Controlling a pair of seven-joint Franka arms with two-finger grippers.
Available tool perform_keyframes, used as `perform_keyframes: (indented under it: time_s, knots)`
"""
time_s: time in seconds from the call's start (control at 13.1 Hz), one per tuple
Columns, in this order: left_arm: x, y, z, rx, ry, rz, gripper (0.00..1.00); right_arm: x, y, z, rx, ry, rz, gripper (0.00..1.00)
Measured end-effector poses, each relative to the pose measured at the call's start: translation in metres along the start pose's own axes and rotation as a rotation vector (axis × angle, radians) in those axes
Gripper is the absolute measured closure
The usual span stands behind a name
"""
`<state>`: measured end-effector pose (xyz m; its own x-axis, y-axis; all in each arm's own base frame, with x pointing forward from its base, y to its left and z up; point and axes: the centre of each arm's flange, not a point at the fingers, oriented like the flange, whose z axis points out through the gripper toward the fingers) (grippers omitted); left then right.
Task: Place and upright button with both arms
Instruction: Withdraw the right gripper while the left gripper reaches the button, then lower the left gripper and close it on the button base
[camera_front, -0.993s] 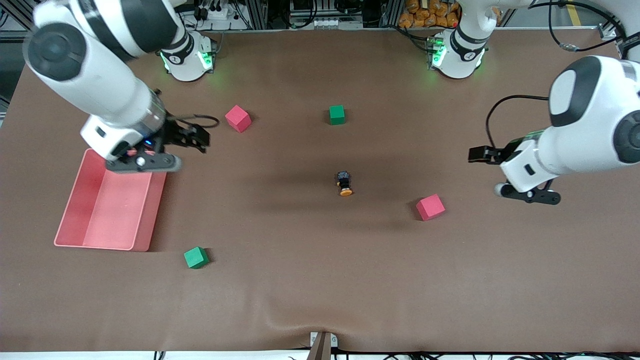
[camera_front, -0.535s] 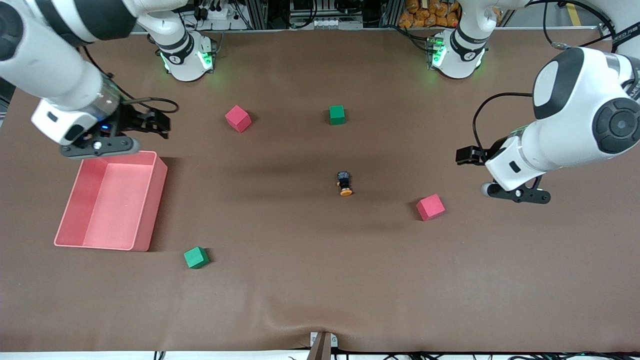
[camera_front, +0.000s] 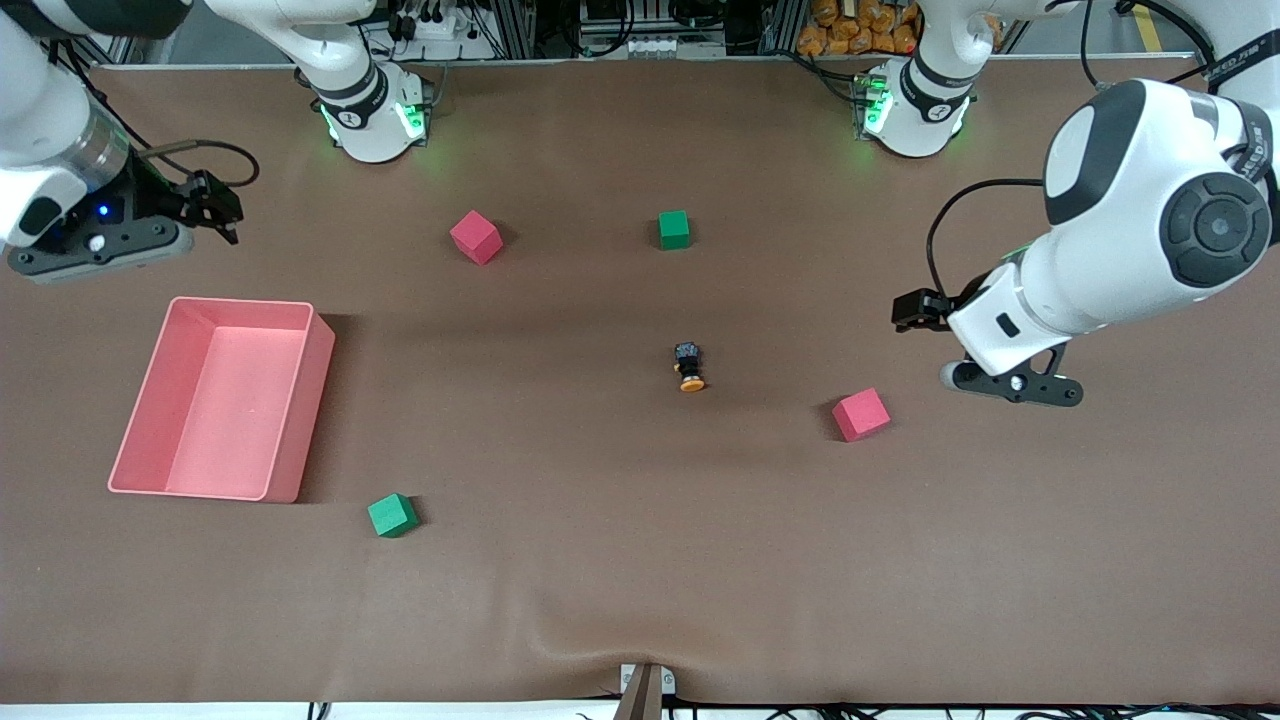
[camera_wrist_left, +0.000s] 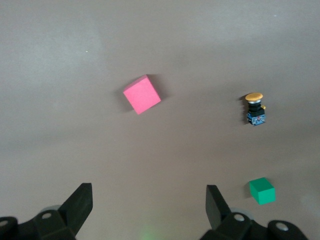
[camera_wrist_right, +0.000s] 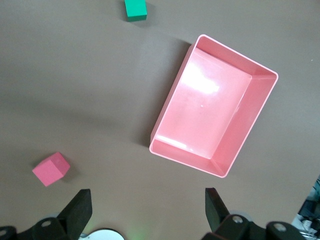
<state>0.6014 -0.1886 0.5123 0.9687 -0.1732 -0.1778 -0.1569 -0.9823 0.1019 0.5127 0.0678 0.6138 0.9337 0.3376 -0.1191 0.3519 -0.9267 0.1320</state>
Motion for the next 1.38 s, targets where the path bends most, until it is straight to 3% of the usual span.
perform_keyframes:
  time_s: [0.23,0.53,0.76,0.92,1.15,1.38]
  knots:
    - [-0.001,0.056,0.03,0.006,-0.005,-0.088,0.0,-0.021,0.007,-0.035,-0.004,-0.015,0.023,0.0]
    - [-0.021,0.173,0.093,0.032,-0.009,-0.122,0.0,-0.038,0.029,-0.075,-0.011,0.041,0.073,0.0]
    - [-0.007,0.185,0.145,-0.019,-0.075,-0.154,0.0,-0.044,0.052,-0.079,-0.008,0.058,0.121,0.0]
    - [0.001,0.194,0.184,-0.028,-0.108,-0.164,0.0,-0.054,0.08,-0.073,0.042,0.059,0.181,0.0]
    - [0.006,0.216,0.219,-0.031,-0.092,-0.18,0.0,-0.073,0.131,-0.058,0.136,0.066,0.281,0.0]
    - [0.018,0.217,0.242,-0.043,-0.069,-0.19,0.0,-0.083,0.135,-0.066,0.156,0.088,0.292,0.0]
